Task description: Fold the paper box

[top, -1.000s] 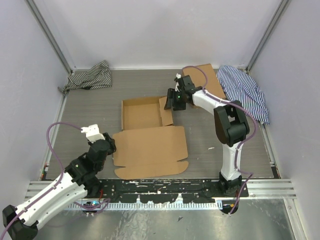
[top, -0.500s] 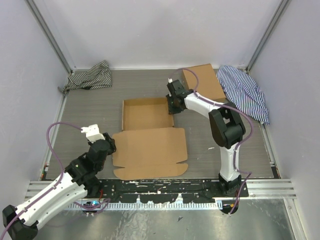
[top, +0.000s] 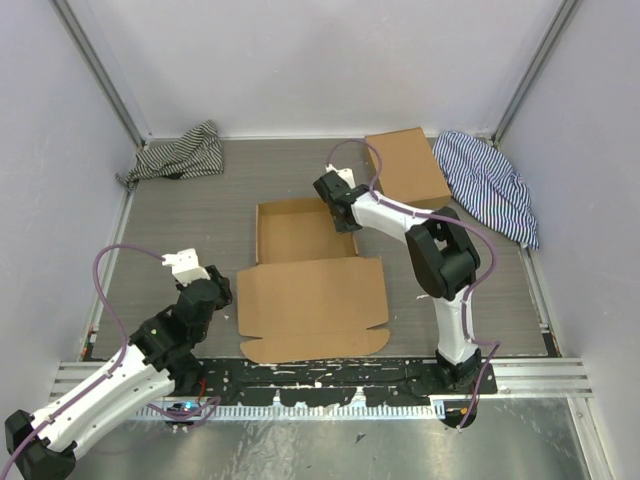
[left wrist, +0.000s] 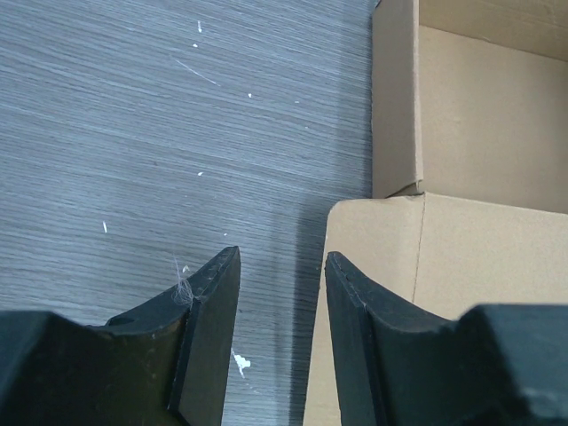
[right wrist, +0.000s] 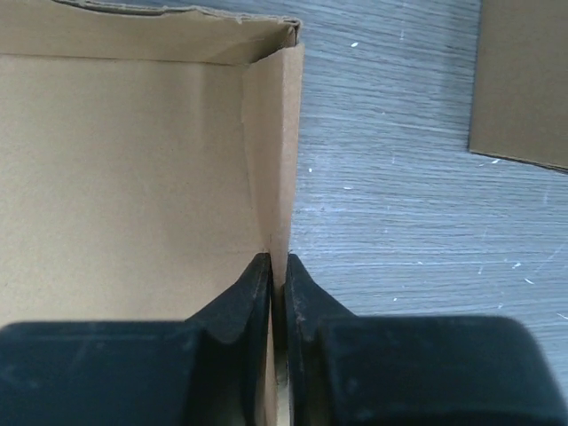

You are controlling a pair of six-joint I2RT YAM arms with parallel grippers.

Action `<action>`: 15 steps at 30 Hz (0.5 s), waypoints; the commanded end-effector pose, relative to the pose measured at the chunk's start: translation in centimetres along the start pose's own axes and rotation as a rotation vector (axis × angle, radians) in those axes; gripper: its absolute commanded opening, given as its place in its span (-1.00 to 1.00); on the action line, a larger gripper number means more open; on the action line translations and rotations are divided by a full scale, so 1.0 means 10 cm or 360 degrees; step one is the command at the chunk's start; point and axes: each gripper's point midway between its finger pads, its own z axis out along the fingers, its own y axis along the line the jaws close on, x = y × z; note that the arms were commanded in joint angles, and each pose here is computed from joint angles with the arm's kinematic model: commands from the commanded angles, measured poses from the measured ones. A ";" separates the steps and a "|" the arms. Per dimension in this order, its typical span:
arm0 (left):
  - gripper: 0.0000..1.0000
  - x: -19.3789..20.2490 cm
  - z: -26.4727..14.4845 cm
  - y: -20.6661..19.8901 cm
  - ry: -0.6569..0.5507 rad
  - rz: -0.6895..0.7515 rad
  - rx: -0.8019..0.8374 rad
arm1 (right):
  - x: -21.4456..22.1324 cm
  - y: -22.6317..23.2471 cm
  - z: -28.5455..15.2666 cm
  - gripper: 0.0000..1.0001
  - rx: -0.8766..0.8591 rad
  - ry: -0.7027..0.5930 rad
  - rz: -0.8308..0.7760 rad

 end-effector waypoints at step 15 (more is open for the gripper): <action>0.00 -0.01 0.01 -0.03 -0.0019 -0.0023 0.0021 | -0.11 0.01 0.18 -0.91 0.0067 -0.0012 -0.0018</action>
